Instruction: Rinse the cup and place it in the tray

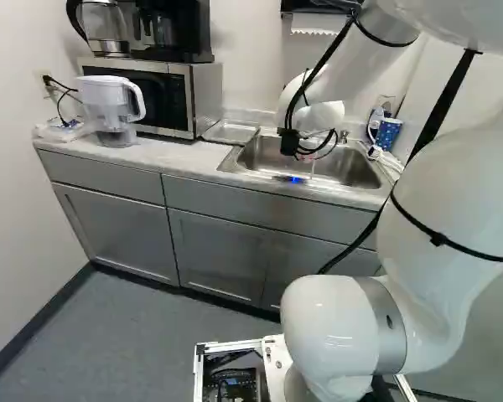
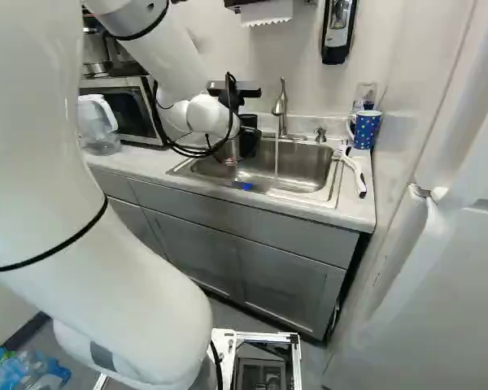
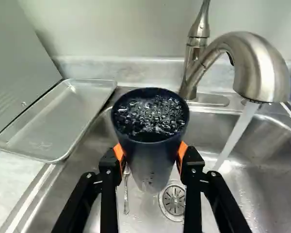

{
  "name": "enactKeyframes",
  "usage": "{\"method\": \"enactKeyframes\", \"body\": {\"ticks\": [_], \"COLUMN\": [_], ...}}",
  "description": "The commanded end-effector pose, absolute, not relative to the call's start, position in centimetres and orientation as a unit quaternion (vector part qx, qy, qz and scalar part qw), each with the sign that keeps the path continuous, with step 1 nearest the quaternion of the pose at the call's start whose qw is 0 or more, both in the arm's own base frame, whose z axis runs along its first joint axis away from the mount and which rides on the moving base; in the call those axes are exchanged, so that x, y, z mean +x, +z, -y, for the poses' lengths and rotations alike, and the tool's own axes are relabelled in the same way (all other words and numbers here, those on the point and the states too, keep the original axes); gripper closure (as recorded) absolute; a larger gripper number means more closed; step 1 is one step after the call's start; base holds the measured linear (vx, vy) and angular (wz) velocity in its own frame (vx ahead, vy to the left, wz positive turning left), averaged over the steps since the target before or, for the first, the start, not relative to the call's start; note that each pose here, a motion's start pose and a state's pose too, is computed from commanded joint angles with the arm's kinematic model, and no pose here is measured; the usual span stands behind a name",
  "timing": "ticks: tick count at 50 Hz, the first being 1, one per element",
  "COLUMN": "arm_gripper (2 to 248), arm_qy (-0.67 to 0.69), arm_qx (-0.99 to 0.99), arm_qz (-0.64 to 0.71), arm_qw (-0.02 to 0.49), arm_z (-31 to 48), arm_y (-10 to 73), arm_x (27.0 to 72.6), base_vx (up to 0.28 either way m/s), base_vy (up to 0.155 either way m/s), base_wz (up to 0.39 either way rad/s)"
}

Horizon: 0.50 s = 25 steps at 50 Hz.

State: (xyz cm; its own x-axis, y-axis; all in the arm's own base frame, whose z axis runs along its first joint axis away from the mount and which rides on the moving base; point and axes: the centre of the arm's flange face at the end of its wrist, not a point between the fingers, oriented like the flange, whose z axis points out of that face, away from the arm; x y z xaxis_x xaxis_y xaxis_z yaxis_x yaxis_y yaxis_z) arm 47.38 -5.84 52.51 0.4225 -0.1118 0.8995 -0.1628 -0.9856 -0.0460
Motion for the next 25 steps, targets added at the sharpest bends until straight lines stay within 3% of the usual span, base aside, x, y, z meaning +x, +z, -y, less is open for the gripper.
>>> {"method": "enactKeyframes", "body": {"ticks": [25], "arm_gripper": [128], "arm_qy": [0.555], "arm_qx": [0.828], "arm_qz": [0.078], "arm_qw": [0.023], "arm_z": [5.5], "arm_y": [55.2], "arm_x": [46.9], "base_vx": [0.000], "base_vy": [0.000], "base_wz": [0.000]}}
